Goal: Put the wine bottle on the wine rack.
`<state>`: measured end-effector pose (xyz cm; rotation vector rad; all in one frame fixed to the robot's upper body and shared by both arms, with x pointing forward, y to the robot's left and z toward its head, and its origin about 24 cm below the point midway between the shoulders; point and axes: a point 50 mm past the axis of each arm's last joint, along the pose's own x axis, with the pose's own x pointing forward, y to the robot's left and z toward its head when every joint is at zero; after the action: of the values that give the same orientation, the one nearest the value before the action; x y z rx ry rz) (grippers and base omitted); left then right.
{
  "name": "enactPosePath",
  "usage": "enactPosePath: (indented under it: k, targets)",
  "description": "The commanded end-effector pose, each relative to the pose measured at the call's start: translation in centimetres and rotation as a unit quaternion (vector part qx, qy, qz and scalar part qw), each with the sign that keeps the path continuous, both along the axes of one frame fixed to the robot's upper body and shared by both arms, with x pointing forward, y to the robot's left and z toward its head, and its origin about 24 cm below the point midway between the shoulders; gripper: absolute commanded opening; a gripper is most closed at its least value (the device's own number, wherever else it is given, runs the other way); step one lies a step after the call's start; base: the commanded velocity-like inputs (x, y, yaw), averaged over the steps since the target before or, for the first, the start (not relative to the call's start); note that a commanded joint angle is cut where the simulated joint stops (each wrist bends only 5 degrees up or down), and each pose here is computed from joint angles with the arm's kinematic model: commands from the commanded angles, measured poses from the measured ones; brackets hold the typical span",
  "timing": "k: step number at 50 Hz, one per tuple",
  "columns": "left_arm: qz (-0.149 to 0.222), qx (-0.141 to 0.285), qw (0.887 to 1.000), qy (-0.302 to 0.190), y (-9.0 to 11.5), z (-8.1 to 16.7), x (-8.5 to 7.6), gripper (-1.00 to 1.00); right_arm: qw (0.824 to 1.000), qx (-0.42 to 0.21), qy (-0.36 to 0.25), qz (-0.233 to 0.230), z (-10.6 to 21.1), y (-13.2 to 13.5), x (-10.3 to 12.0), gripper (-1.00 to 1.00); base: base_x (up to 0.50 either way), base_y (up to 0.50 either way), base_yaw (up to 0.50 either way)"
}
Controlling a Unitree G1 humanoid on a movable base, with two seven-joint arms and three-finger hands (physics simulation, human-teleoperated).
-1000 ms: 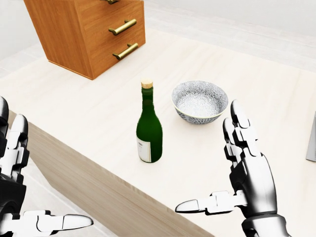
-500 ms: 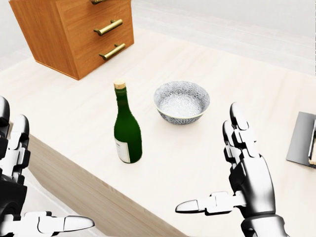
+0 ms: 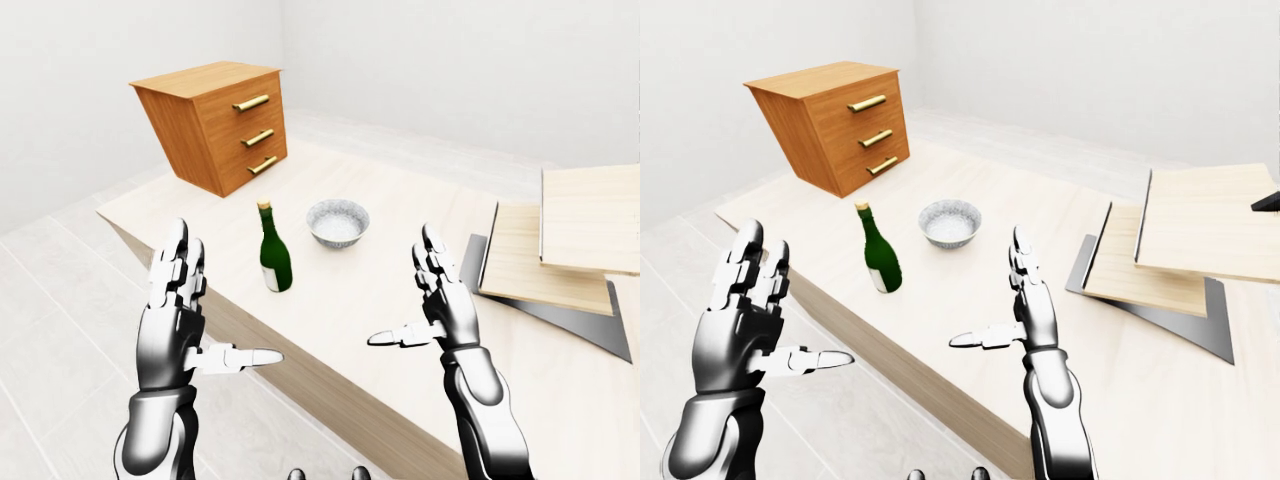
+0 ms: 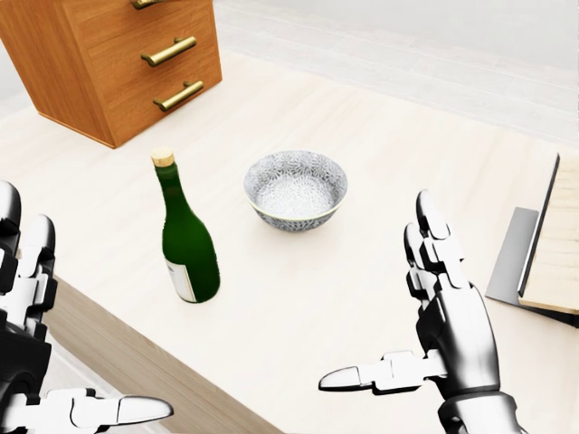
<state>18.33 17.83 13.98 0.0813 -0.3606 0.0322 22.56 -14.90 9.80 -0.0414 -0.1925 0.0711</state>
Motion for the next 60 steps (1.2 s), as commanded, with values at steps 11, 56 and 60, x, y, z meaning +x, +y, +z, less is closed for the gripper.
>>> enactPosePath:
  k: [11,56,60]
  targets:
    - [-0.002,-0.001,1.0,0.008,-0.1,-0.3,-0.1,1.0,1.0,-0.003,0.008,0.001,-0.4,0.1,0.1,1.0,0.29,0.0,0.0]
    - [0.016,-0.003,1.0,-0.023,1.3,1.0,-0.8,1.0,0.999,-0.005,-0.016,0.032,0.9,3.5,3.6,1.0,0.09,0.05,0.0]
    - [0.02,-0.002,0.999,-0.029,1.6,1.2,-0.9,1.0,0.999,-0.009,-0.011,0.045,0.8,4.3,4.2,1.0,0.0,0.0,0.0]
